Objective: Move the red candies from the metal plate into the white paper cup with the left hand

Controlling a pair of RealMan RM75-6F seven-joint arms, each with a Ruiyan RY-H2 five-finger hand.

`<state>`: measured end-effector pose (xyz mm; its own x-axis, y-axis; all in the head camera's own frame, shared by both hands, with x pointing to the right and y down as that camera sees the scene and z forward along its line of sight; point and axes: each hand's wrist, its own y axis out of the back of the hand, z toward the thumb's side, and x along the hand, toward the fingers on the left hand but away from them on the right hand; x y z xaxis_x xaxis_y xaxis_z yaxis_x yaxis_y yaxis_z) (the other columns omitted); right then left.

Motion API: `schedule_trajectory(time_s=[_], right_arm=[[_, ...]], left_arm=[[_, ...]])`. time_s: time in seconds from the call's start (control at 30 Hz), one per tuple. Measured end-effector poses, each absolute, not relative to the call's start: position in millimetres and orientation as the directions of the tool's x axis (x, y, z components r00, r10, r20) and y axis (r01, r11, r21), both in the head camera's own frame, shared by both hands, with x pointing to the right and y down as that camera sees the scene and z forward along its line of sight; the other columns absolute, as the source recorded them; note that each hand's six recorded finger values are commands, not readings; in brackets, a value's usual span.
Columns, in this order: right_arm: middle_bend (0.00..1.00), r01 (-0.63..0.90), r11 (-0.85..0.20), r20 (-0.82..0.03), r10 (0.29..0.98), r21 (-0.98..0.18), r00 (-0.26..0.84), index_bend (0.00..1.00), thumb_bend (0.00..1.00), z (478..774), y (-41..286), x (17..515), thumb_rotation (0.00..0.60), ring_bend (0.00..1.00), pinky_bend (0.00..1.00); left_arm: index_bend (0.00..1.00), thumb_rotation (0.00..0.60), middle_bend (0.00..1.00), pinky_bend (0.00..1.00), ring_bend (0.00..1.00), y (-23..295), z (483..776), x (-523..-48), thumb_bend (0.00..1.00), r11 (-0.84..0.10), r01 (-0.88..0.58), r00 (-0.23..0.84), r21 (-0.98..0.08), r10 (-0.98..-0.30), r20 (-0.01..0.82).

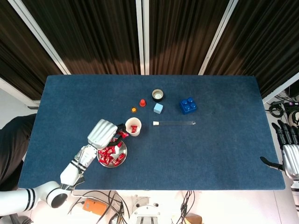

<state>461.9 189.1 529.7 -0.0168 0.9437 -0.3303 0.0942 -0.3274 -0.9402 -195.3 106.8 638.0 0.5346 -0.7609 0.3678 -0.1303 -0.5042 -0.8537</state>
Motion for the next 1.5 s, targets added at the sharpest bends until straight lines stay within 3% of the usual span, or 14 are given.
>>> schedule_trajectory(time_s=[0.13,0.43,0.6,0.77,0.9,1.07,1.3,1.5], right_arm=[[0.03,0.097,-0.321,-0.324,0.946,-0.942,-0.02,0.0,0.18,528,190,464,0.6,0.0,0.04],[0.03,0.109,-0.319,-0.325,0.945,-0.941,-0.038,0.0,0.19,528,193,473,0.6,0.0,0.04],[0.03,0.113,-0.321,-0.328,0.944,-0.94,-0.041,0.0,0.18,529,193,474,0.6,0.0,0.04],[0.03,0.114,-0.323,-0.329,0.944,-0.939,-0.033,0.0,0.19,530,191,471,0.6,0.0,0.04],[0.03,0.112,-0.318,-0.323,0.946,-0.941,-0.026,0.0,0.18,529,189,469,0.6,0.0,0.04],[0.03,0.111,-0.317,-0.321,0.947,-0.942,-0.018,0.0,0.19,530,188,468,0.6,0.0,0.04],[0.03,0.104,-0.323,-0.324,0.946,-0.941,0.008,0.0,0.19,532,183,460,0.6,0.0,0.04],[0.03,0.103,-0.326,-0.327,0.945,-0.94,0.01,0.0,0.18,531,182,458,0.6,0.0,0.04]], left_arm=[[0.59,0.6,0.9,0.79,0.85,87,638,-181,0.44,-0.51,-0.129,0.531,-0.85,-0.76,0.376],[0.55,0.6,0.9,0.79,0.85,62,668,-161,0.41,-0.579,-0.056,0.473,-0.814,-0.733,0.489],[0.34,0.6,0.9,0.79,0.84,64,682,-161,0.25,-0.594,0.009,0.44,-0.804,-0.72,0.537],[0.25,0.6,0.9,0.79,0.84,67,673,-165,0.19,-0.57,-0.01,0.428,-0.821,-0.745,0.512],[0.26,0.6,0.9,0.79,0.84,71,657,-180,0.19,-0.533,-0.038,0.413,-0.845,-0.778,0.473],[0.35,0.6,0.9,0.79,0.84,93,645,-215,0.2,-0.503,-0.048,0.365,-0.863,-0.813,0.454],[0.38,0.6,0.9,0.79,0.84,146,666,-241,0.22,-0.588,0.028,0.335,-0.808,-0.757,0.562],[0.41,0.6,0.9,0.79,0.84,166,683,-236,0.22,-0.617,0.073,0.34,-0.784,-0.723,0.601]])
